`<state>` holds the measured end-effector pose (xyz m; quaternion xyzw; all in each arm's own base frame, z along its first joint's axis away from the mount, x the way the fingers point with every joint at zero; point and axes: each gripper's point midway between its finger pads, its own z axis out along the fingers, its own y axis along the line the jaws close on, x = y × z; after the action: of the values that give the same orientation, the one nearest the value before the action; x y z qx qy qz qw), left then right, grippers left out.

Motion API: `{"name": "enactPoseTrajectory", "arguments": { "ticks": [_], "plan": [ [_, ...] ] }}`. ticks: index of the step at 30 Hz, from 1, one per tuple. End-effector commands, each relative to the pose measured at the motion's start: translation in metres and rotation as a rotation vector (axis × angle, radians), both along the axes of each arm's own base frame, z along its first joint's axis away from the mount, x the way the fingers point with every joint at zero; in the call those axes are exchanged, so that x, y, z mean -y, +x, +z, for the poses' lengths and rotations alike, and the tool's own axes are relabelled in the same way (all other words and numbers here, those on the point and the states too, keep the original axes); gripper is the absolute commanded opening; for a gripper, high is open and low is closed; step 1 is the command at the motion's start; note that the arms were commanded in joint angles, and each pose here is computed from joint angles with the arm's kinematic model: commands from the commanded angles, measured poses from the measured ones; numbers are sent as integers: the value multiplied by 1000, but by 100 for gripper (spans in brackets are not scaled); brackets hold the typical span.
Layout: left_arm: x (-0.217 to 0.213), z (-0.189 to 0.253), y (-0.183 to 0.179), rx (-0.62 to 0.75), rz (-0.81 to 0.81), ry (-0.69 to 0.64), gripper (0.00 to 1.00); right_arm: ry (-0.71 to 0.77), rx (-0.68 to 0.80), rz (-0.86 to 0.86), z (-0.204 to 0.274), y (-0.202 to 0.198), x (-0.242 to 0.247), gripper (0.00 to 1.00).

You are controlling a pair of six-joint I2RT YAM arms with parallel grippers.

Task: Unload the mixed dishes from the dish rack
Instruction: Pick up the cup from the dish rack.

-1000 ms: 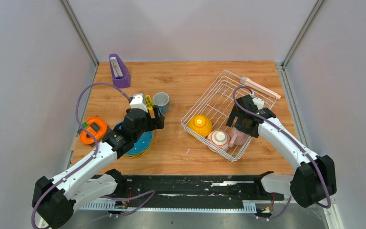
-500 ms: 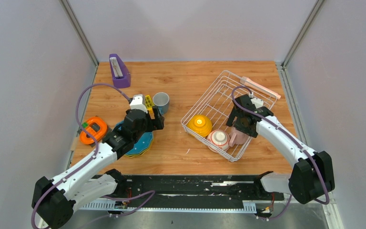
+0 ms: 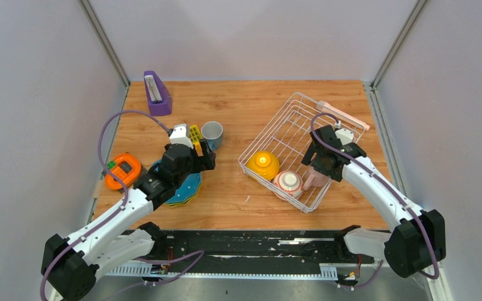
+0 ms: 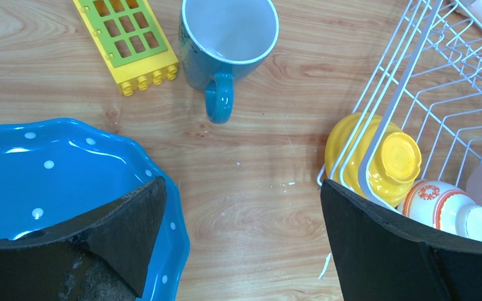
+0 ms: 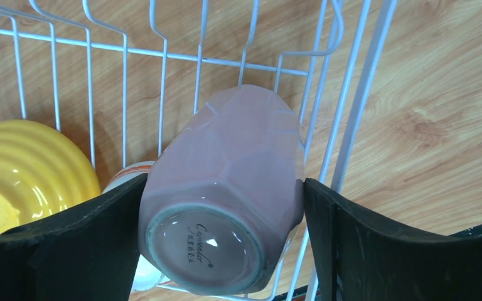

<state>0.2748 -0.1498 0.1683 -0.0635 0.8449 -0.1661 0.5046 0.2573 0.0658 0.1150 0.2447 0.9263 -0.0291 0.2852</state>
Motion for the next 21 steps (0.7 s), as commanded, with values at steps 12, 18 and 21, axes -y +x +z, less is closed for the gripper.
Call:
{"name": "enactPoseTrajectory", "arguments": {
  "ticks": [12, 18, 21],
  "plan": [
    [3, 13, -2, 29, -13, -49, 100, 41, 299, -74, 71, 8, 15, 0],
    [9, 19, -5, 36, -44, -80, 100, 102, 435, -91, 100, 7, 17, 0],
    [20, 26, -8, 43, -94, -127, 100, 161, 523, -78, 117, 7, 13, 0]
  ]
}}
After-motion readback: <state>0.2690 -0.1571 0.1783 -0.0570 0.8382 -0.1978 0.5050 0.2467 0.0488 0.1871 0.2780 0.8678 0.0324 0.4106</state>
